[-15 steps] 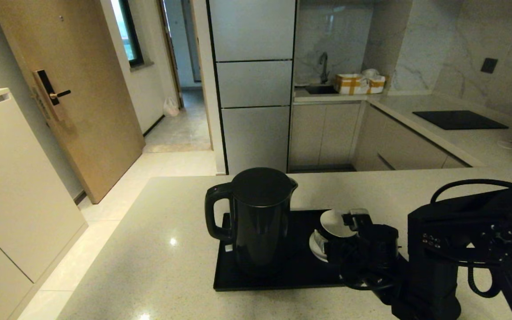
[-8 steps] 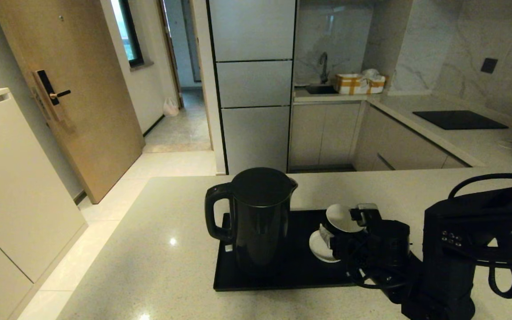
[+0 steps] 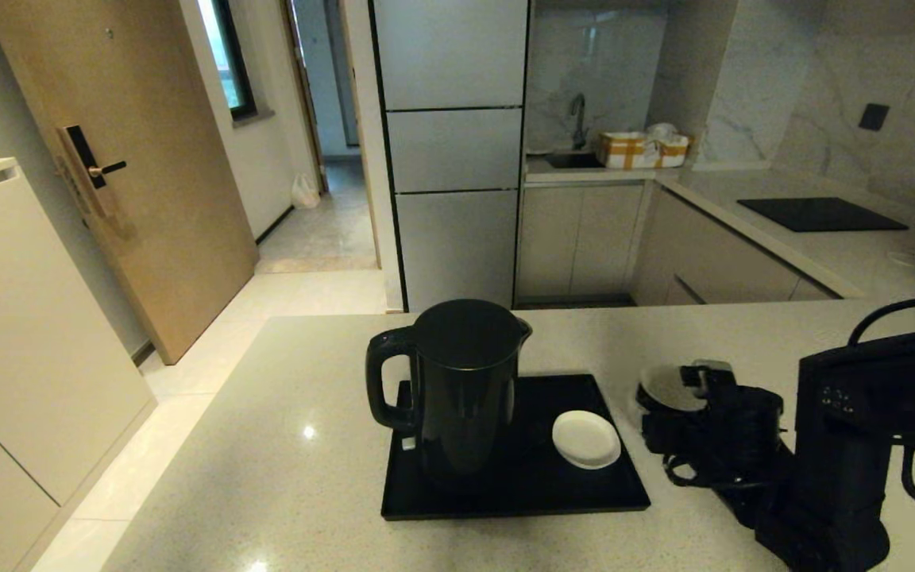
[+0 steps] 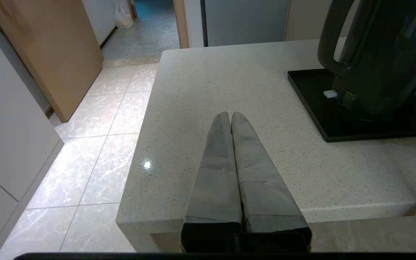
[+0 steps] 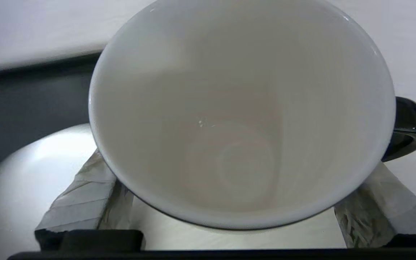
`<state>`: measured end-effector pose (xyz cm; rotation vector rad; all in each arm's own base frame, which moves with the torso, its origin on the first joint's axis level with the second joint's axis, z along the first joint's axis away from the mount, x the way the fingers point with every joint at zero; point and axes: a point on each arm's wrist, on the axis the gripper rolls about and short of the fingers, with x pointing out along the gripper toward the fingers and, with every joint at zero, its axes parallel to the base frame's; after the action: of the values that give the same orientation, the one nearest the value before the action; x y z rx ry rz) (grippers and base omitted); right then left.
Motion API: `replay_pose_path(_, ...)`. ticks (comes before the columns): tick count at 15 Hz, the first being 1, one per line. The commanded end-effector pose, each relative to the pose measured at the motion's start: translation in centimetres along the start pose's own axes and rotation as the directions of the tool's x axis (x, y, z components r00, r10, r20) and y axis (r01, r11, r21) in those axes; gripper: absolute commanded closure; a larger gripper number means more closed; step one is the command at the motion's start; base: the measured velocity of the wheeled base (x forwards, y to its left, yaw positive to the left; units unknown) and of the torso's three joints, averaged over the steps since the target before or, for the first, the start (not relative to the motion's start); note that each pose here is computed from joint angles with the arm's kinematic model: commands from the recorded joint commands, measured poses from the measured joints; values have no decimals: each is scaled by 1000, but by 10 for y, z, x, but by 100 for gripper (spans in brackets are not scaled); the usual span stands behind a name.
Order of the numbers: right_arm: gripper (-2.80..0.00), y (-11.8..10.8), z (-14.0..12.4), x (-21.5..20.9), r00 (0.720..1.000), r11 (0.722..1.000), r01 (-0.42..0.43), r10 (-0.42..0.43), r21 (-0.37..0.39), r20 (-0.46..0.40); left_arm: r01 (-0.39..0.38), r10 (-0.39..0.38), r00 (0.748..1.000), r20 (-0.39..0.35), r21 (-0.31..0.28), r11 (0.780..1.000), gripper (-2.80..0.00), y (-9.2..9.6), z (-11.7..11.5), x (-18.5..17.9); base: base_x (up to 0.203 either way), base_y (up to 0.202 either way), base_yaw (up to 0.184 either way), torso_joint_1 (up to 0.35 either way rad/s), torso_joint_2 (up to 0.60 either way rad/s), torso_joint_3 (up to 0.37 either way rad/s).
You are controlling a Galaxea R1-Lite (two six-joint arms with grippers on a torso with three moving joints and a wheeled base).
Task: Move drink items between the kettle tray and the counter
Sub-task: Place it on the right
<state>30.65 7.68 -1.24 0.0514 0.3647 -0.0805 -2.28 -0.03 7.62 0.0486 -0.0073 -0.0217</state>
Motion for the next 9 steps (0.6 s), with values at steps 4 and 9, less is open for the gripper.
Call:
replay_pose_path(4,0,-59,-6,32,986,986,164,-164,39,-11,0,0,1000,1,1,1000,0,0,0,0,0,0,0,0,0,0)
replay_pose_path(9,0,-77,-7,47,977,976,212,-212,43,3,0,0,1000,1,1,1000,0,0,0,0,0,0,0,0,0,0)
